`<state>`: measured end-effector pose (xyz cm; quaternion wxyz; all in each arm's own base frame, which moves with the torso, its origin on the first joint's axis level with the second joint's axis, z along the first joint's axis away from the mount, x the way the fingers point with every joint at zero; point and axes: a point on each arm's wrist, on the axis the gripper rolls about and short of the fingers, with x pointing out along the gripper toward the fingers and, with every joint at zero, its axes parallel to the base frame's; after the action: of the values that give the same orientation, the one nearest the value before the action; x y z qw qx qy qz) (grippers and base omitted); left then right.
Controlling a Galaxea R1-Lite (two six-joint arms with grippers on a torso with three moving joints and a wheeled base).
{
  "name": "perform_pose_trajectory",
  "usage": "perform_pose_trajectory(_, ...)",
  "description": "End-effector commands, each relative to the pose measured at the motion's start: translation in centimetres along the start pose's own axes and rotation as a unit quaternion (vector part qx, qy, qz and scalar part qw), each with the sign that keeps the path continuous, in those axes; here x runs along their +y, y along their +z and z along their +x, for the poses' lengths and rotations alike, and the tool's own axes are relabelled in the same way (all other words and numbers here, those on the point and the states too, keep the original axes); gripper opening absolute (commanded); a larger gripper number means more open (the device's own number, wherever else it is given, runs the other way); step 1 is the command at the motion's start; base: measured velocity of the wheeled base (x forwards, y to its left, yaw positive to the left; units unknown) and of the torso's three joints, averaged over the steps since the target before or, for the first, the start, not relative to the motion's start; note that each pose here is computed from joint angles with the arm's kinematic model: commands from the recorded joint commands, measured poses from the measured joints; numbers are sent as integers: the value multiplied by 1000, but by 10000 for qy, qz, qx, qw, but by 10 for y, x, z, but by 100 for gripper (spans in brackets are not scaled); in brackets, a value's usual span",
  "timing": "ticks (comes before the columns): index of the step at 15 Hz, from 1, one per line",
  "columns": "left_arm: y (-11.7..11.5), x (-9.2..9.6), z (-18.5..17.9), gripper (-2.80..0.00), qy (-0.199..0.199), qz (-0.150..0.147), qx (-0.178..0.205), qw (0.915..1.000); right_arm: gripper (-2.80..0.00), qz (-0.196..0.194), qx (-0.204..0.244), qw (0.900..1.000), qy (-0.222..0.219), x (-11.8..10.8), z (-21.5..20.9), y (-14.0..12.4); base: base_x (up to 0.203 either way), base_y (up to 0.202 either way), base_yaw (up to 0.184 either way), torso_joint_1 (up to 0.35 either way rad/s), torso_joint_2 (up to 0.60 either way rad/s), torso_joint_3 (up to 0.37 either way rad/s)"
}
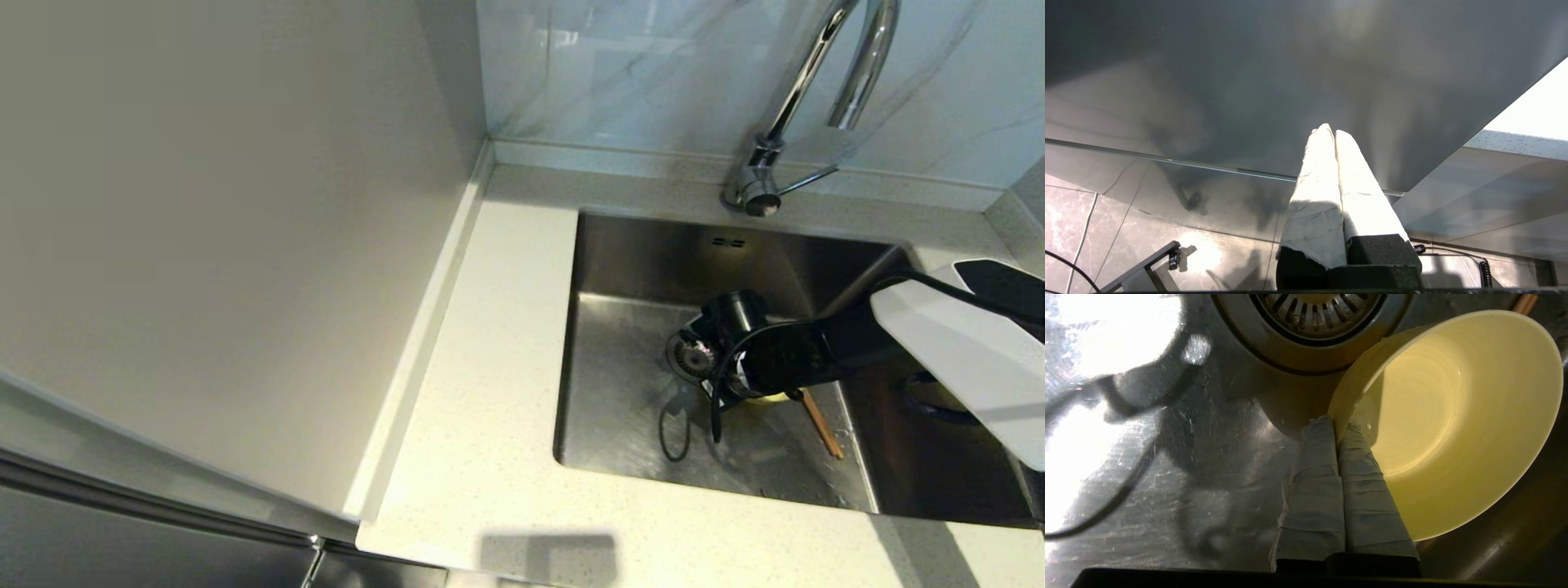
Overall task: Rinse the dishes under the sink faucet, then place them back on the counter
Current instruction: Put a bowl into the sink
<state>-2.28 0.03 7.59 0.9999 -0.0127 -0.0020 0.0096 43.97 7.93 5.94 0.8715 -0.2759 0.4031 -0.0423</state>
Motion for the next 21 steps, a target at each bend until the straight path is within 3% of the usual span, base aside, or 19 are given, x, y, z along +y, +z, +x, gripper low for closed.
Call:
perform_pose_trajectory(1,0,0,0,-280,3,-4,-19,10000,-280,-7,72,10000,-20,2,11,-2,0,0,0,0,0,0)
perform_pose_trajectory(6,0,0,0,-280,3,-4,-19,10000,-280,47,161,9996,-207,-7,19,-4,0,0,0,0,0,0)
perform_pose_trajectory(7,0,0,0,-280,3,-4,-19,10000,0,53,145,9996,-222,-8,20,-3,0,0,0,0,0,0)
perform_pose_trajectory(12,0,0,0,-280,3,-4,-19,10000,0,138,1,9995,-272,-15,13,4,0,0,0,0,0,0)
perform_pose_trajectory(18,0,0,0,-280,3,-4,-19,10000,0,558,-508,9959,-500,-61,-46,18,0,0,0,0,0,0)
perform_pose_trajectory(19,0,0,0,-280,3,-4,-19,10000,-280,620,-636,9947,-510,-69,-60,19,0,0,0,0,0,0)
perform_pose_trajectory(21,0,0,0,-280,3,-4,-19,10000,-280,707,-856,9924,-534,-82,-88,19,0,0,0,0,0,0)
